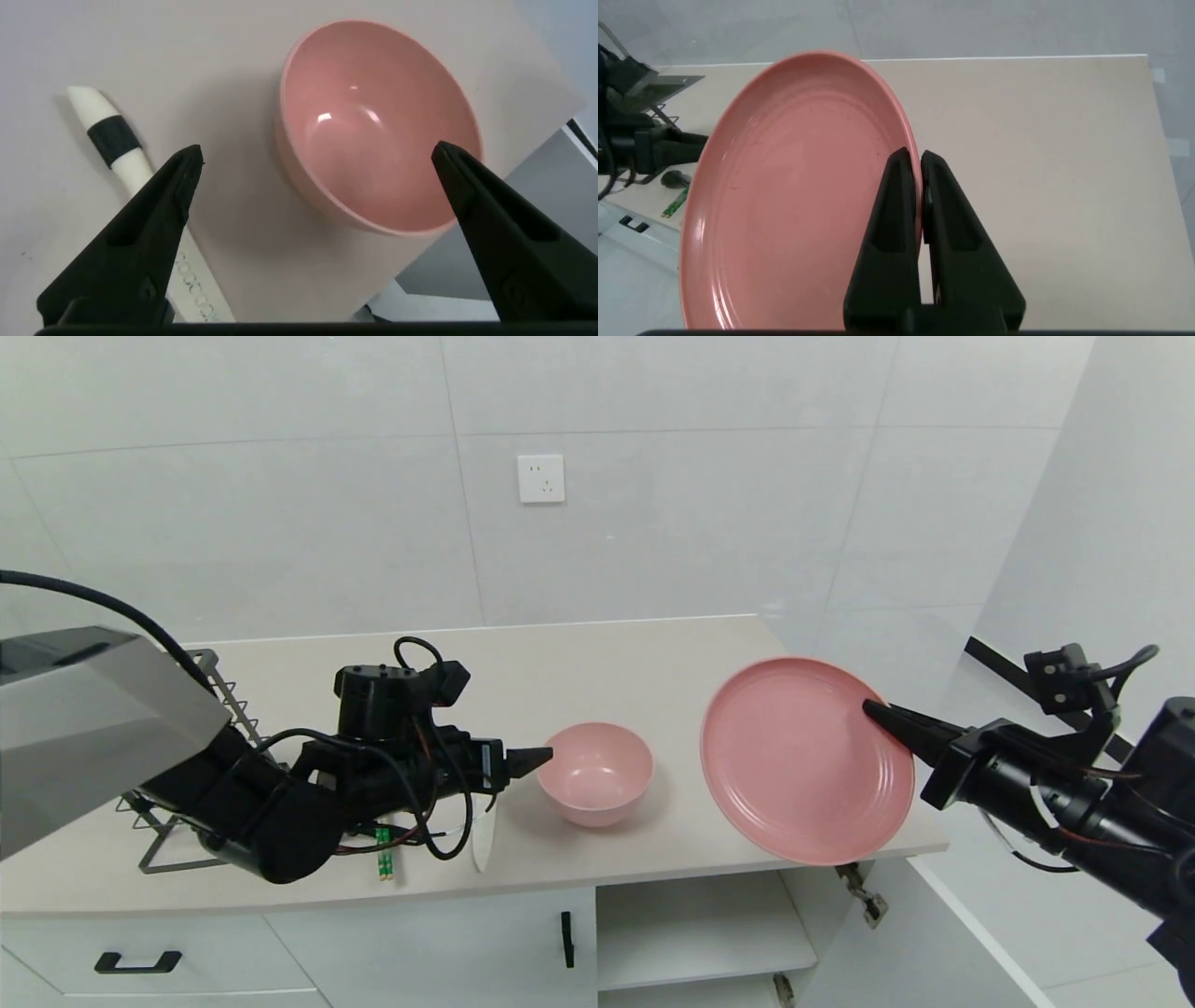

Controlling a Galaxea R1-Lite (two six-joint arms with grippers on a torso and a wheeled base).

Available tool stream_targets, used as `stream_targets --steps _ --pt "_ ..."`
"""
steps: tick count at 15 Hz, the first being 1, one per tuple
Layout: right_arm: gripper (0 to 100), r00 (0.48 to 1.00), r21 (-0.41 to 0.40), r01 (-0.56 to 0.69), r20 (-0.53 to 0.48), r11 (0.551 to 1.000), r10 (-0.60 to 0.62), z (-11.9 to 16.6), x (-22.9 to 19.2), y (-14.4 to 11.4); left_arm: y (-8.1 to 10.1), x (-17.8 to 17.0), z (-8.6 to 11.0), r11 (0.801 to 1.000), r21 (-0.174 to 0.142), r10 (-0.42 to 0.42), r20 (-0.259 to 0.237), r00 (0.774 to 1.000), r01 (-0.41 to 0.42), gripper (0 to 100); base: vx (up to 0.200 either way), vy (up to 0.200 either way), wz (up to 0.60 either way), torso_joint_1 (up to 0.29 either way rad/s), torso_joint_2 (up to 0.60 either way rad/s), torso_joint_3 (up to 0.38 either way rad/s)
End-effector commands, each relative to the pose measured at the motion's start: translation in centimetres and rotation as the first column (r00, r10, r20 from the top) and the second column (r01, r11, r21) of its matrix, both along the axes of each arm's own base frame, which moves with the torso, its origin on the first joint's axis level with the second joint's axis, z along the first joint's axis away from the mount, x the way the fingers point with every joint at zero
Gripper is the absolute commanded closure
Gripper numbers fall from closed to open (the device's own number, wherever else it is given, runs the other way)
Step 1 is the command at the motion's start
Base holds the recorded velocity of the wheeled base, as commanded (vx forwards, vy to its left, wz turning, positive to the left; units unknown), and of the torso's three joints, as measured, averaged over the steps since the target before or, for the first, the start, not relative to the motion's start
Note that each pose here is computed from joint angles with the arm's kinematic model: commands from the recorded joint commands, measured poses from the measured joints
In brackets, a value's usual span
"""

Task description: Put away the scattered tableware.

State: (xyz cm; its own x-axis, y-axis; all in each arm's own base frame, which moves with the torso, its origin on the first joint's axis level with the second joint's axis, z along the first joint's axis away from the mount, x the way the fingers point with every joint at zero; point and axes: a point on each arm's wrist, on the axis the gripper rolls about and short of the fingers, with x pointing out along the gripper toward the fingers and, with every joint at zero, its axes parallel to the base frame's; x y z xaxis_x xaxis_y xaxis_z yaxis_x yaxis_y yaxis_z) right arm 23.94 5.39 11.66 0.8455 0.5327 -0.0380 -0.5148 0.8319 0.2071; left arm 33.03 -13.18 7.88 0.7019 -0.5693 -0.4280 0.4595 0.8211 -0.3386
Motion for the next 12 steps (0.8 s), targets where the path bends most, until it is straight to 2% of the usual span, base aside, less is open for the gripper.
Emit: stream_targets --steps 1,7,12 --pt "100 1.000 0.001 -0.001 0.002 1.000 0.001 0.0 0.1 0.0 -1.0 1.1 -1.4 1.000 0.008 -0.011 -0.017 1.000 0.012 0 0.000 0.000 0.00 0.000 0.00 0.000" --pt "100 1.000 -0.001 -0.001 0.000 1.000 0.001 0.0 0.1 0.0 -4.0 2.9 -3.6 0.999 0.050 0.001 -0.018 1.000 0.000 0 0.000 0.000 0.00 0.000 0.00 0.000" --pt "100 1.000 -0.007 -0.001 0.004 1.000 0.001 0.0 0.1 0.0 -4.7 3.4 -4.5 0.998 0.061 0.004 -0.024 1.000 -0.002 0 0.000 0.000 0.00 0.000 0.00 0.000"
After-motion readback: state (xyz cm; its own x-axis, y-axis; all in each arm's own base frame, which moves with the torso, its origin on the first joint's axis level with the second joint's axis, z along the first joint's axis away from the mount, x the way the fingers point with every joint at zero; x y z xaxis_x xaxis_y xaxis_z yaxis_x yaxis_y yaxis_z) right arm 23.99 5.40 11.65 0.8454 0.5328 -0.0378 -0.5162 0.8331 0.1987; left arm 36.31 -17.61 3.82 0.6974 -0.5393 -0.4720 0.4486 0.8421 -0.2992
